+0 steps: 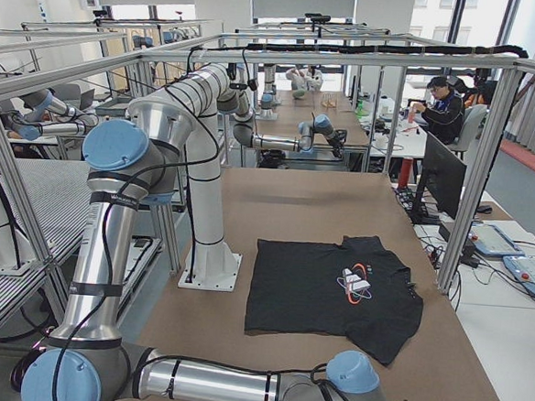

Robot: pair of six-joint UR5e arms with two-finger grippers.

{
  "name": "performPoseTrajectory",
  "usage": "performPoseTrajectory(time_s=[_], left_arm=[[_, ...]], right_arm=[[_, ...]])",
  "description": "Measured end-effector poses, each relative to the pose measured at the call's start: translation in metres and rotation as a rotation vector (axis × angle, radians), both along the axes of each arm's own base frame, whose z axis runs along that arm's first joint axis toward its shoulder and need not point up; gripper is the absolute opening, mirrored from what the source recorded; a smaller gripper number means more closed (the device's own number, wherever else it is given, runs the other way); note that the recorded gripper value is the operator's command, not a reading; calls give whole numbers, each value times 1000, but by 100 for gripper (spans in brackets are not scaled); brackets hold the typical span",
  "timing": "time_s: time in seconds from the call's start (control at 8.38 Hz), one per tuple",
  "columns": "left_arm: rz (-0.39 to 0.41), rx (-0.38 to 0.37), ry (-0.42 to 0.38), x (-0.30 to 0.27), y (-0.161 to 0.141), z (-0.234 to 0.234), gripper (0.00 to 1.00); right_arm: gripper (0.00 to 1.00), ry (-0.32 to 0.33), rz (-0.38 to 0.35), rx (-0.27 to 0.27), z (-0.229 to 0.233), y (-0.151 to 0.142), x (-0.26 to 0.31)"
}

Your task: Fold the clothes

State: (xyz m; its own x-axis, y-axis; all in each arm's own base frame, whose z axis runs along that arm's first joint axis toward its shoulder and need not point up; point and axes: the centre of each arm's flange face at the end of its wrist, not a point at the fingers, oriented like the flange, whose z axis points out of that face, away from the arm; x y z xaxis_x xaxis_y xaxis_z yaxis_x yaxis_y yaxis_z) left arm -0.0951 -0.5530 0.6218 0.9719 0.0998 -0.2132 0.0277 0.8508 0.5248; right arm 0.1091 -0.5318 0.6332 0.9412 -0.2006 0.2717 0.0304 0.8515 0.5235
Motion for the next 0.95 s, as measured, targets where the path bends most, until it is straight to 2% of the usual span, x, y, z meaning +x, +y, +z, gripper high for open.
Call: performPoseTrajectory(time_s=[0.36,0.6,0.84,0.95], left_arm=[[18,3,3,10,-2,-2,95],[24,11,8,11,-4,-5,95],[32,24,19,13,-9,-13,95],[33,27,21,13,-11,-15,94]], right_arm=[[94,-145,85,-33,-37,-13,-69],[93,-291,169,-61,-80,-17,-113],[91,-467,224,-125,-125,-25,-164],[88,-532,231,-164,-144,-32,-200]])
